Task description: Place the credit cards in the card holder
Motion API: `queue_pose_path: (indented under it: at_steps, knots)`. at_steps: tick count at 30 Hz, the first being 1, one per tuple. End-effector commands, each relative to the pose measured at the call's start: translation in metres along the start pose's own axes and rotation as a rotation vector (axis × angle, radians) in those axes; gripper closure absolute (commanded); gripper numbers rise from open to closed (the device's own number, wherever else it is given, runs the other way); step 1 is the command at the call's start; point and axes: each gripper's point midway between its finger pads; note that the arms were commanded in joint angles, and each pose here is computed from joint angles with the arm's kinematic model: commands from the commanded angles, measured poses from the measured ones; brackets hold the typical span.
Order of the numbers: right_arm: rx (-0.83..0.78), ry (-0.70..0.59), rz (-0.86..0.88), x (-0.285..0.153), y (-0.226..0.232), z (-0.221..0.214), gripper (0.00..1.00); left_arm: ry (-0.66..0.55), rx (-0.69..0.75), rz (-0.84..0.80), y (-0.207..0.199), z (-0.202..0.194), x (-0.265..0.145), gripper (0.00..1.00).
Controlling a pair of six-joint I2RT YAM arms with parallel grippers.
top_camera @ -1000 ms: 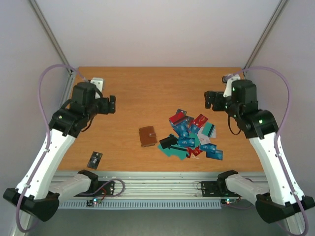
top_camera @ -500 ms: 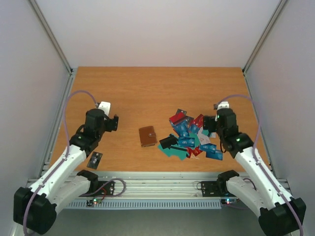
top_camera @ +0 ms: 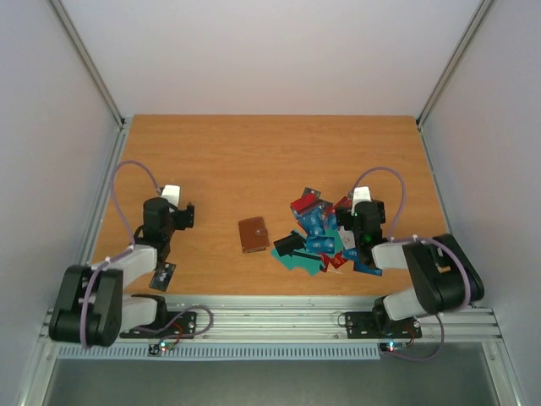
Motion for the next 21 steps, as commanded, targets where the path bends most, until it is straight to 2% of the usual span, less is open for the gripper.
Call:
queue_pose_path:
  at_steps: [1,4,6,12,14,21]
  knots:
    - [0.091,-0.285,-0.12,0.005,-0.038,0.052,0.02,-0.261,-0.059,-0.089,-0.009,0.072,0.015,0.01]
    - [0.202,-0.28,-0.13,0.013,-0.054,0.03,0.01,-0.255,-0.132,-0.104,-0.001,0.079,0.032,0.01]
    - [0.216,-0.312,-0.107,0.014,-0.054,0.03,0.01,-0.264,-0.161,-0.11,0.006,0.07,0.041,0.01]
    - [0.181,-0.18,0.141,0.042,-0.026,0.035,0.01,-0.264,-0.164,-0.143,0.005,0.062,0.048,0.01]
    - [0.232,-0.141,0.111,0.048,-0.043,0.028,0.02,-0.252,-0.164,-0.142,0.006,0.061,0.049,0.01]
    - [0.239,-0.142,0.097,0.048,-0.046,0.028,0.02,-0.259,-0.152,-0.142,0.001,0.063,0.049,0.01]
Point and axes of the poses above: each gripper's point midway between its finger pads, its own x axis out along the fingers, its own y axis along the line the jaws close on, z = x × y, and after that the axes turned 8 degrees about -x, right-handed
